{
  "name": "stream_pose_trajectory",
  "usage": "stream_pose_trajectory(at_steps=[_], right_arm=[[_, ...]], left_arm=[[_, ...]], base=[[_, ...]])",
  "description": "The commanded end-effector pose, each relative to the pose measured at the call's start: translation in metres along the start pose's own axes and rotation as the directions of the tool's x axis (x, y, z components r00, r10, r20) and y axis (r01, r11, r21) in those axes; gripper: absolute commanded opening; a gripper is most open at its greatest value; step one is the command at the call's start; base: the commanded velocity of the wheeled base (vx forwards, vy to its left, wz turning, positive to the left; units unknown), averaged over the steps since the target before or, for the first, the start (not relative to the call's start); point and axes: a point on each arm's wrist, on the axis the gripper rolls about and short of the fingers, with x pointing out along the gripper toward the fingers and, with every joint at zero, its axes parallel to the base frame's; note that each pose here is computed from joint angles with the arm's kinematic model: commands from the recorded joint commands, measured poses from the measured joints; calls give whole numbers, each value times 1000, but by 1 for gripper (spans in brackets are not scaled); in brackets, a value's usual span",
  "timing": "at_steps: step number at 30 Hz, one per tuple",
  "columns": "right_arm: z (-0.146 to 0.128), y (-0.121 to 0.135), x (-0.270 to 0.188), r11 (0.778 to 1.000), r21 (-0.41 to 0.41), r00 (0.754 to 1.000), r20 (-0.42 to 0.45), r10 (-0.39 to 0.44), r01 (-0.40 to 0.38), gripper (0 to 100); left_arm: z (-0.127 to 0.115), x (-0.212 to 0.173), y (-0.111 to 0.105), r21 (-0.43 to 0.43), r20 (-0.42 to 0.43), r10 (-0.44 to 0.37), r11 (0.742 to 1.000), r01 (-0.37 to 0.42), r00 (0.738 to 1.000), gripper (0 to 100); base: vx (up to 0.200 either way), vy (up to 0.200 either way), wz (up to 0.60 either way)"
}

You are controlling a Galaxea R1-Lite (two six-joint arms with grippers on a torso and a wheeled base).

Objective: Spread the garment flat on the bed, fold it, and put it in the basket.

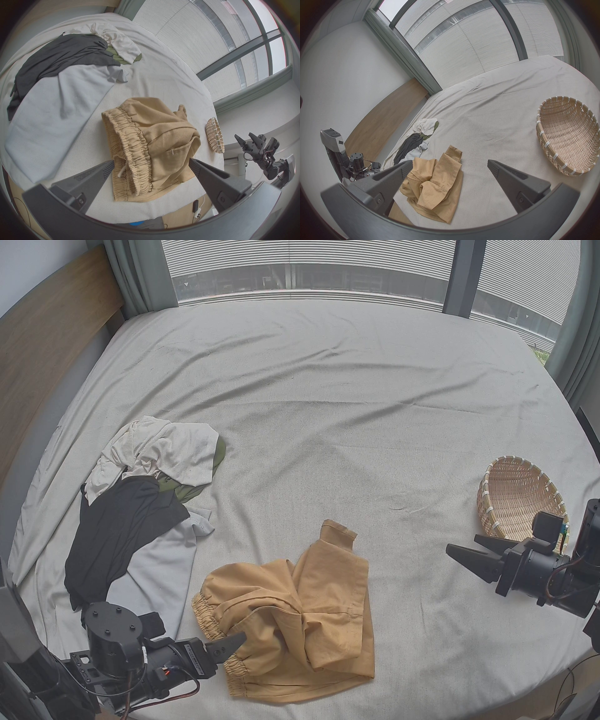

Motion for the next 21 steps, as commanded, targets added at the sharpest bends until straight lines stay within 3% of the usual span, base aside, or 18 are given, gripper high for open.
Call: stream_pose_trajectory(at_steps=[1,10,21], right_arm=[[-4,-1,-1,1000,0,1000,-13,-2,2,100],[-6,-3,-2,1000,8,1000,-18,-13,13,100],[-6,-3,-2,1000,9,1000,-17,-13,13,100]], left_arm=[[-2,18,0,-11,-15,13,1000,-13,1000,100],[3,40,-7,-45,47,-45,998,48,998,100],[17,40,-20,-75,154,-136,986,149,979,100]], base=[[0,0,0],[0,0,0],[0,0,0]])
